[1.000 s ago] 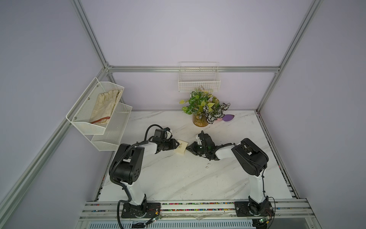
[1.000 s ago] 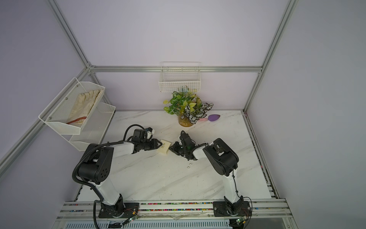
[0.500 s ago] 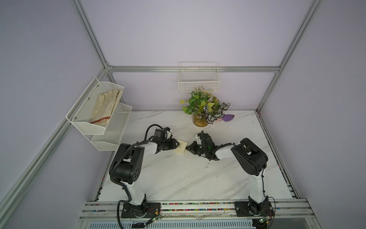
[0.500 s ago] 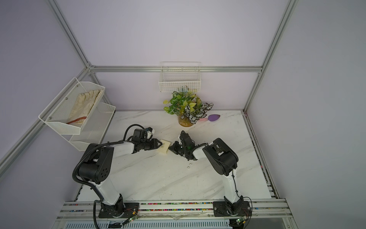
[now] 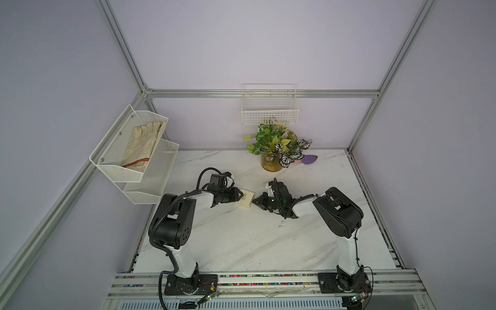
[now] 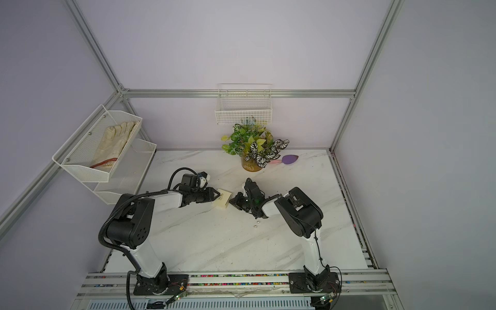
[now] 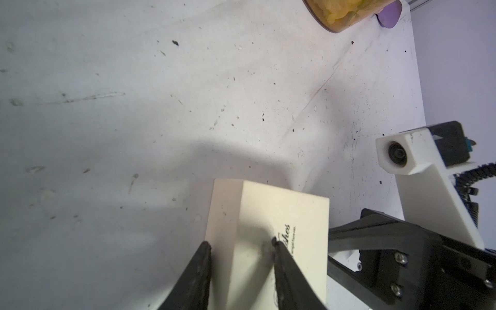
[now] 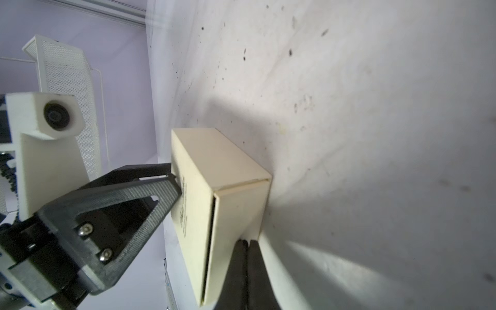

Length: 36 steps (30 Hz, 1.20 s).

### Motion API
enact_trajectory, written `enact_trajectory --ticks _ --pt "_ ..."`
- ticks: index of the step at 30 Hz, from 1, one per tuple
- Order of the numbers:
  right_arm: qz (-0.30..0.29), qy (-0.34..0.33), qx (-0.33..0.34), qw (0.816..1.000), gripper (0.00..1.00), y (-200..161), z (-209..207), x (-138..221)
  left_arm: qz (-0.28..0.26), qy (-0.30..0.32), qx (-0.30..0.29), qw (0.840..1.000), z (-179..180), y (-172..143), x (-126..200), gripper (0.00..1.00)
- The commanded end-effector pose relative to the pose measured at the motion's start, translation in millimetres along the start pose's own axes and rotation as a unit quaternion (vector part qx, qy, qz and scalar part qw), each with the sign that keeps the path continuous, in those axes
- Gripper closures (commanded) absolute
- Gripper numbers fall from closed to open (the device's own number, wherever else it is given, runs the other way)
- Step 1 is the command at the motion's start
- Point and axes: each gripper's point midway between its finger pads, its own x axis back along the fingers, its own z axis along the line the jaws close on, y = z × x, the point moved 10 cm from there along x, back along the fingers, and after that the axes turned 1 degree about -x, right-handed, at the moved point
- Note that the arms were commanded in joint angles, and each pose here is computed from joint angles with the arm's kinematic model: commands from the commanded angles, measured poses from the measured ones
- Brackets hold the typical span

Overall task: Place the earrings into the drawer-style jewelry box
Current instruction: Open the drawer in the jewelry box.

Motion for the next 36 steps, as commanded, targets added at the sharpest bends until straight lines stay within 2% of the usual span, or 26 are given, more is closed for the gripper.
enact_trajectory --ticks 1,22,33,36 --pt "-0.013 -0.004 -0.007 1.0 1.0 0.6 0.1 10.3 0.019 0.029 -0.001 0.999 6.7 -3.0 -10.9 0.62" --pt "-0.04 -0.042 -0.019 0.998 1.0 -8.6 -18.6 53.3 0.02 0.031 -0.007 0.999 5.8 -1.9 -9.4 0.62" --pt "-0.037 -0.048 -0.012 0.998 1.0 -8.4 -19.6 54.7 0.022 0.018 -0.009 1.0 2.7 -1.2 -9.0 0.62" --pt "-0.034 -0.045 -0.012 0.998 0.98 -7.0 -17.7 52.5 0.022 0.012 -0.011 1.0 0.2 -0.2 -9.1 0.57"
